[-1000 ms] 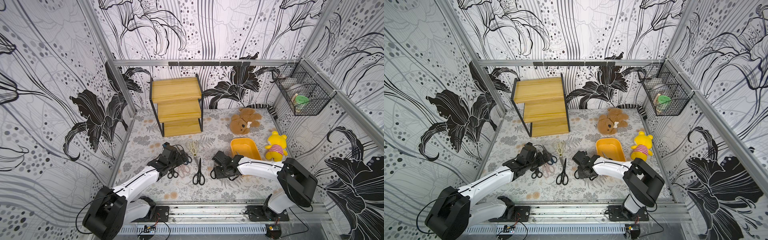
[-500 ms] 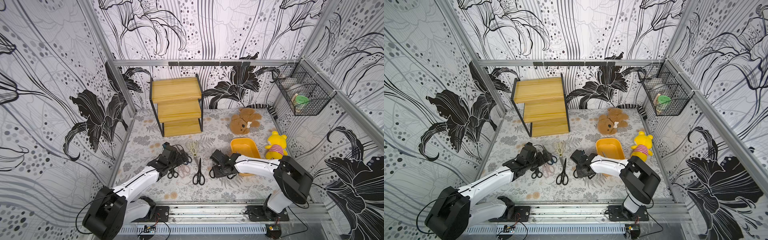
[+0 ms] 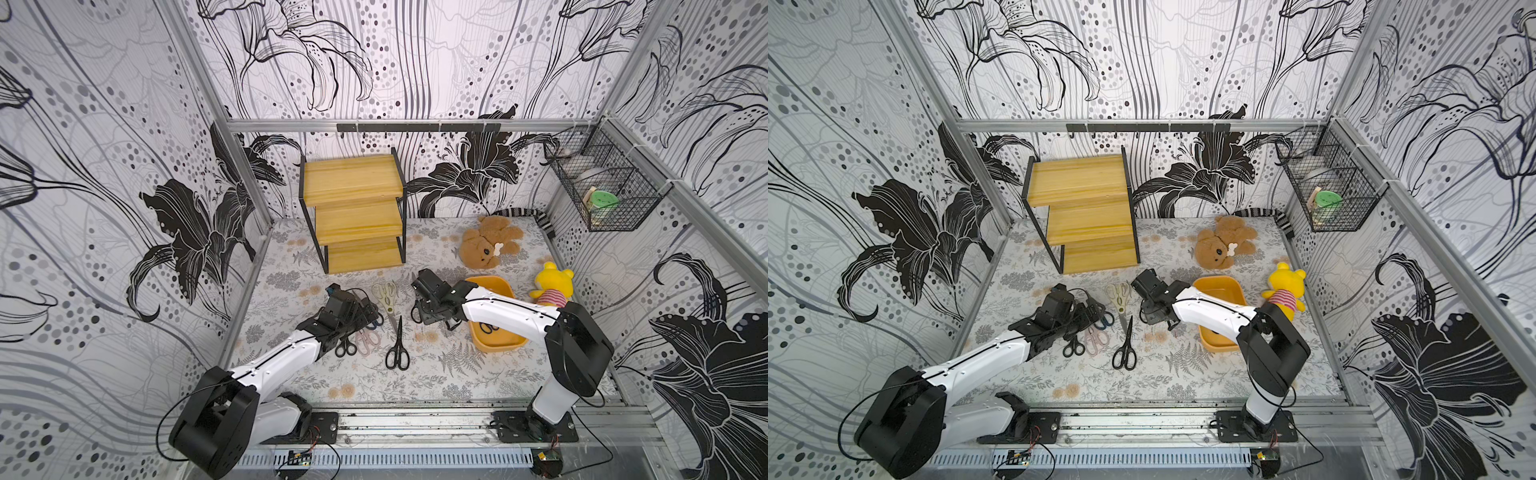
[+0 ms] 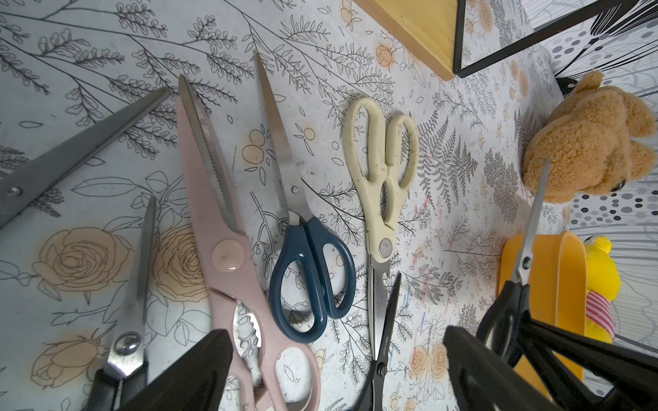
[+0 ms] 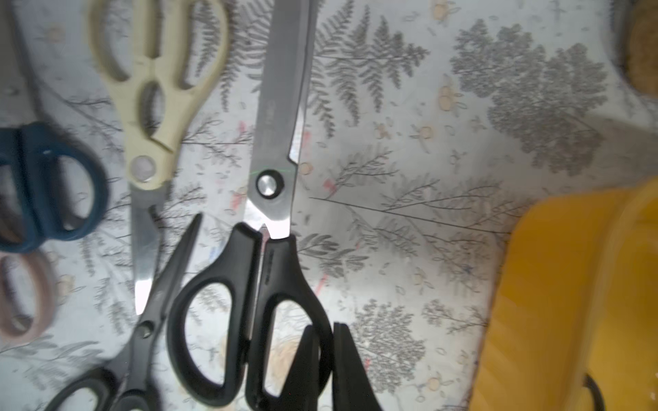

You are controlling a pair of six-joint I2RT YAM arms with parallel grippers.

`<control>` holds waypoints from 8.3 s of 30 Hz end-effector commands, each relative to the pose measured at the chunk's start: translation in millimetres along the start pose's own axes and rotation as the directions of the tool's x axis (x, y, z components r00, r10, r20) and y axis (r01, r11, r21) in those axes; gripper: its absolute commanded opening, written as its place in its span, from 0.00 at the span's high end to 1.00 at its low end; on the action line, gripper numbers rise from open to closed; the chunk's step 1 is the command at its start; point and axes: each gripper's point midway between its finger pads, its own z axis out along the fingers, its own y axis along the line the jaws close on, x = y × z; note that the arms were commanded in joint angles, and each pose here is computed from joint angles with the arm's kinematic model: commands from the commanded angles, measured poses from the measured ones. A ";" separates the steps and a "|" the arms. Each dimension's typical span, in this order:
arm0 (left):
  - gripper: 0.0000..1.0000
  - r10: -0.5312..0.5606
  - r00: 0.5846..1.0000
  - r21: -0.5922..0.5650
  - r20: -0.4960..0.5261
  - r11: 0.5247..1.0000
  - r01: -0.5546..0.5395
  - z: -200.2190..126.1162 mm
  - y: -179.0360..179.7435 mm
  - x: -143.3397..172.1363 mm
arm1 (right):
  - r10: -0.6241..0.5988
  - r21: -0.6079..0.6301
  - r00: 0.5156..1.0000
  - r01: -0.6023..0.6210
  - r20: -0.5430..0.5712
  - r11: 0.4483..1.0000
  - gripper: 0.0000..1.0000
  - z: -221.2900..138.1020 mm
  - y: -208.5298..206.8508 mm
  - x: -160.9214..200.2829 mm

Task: Put the scissors into the storage box
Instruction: Pick up the scissors from the center of the board, then place the scissors in the storage box, then pick up the scissors from the center of the board, then place the scissors in the storage box.

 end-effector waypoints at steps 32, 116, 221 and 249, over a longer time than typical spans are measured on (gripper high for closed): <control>0.02 0.011 1.000 0.069 0.005 0.998 -0.012 6.1 -26.1 -1.4 | 0.284 0.180 0.941 -0.252 -0.182 0.951 1.00 -18.3 -146.5 90.2; 0.03 -0.174 0.974 0.076 0.145 0.983 0.165 -15.8 8.2 -28.1 | -0.169 -0.152 0.955 0.134 -0.245 0.979 0.65 6.9 131.4 109.7; 0.03 0.085 0.996 0.134 -0.013 0.987 -0.083 21.9 -81.7 6.1 | 0.185 0.086 0.960 -0.170 -0.208 0.982 1.00 -6.1 -118.0 87.2; 0.03 0.071 0.997 0.102 0.041 0.992 -0.075 14.6 -65.4 1.8 | 0.239 0.131 0.955 -0.218 -0.177 0.967 0.67 -13.4 -125.1 76.3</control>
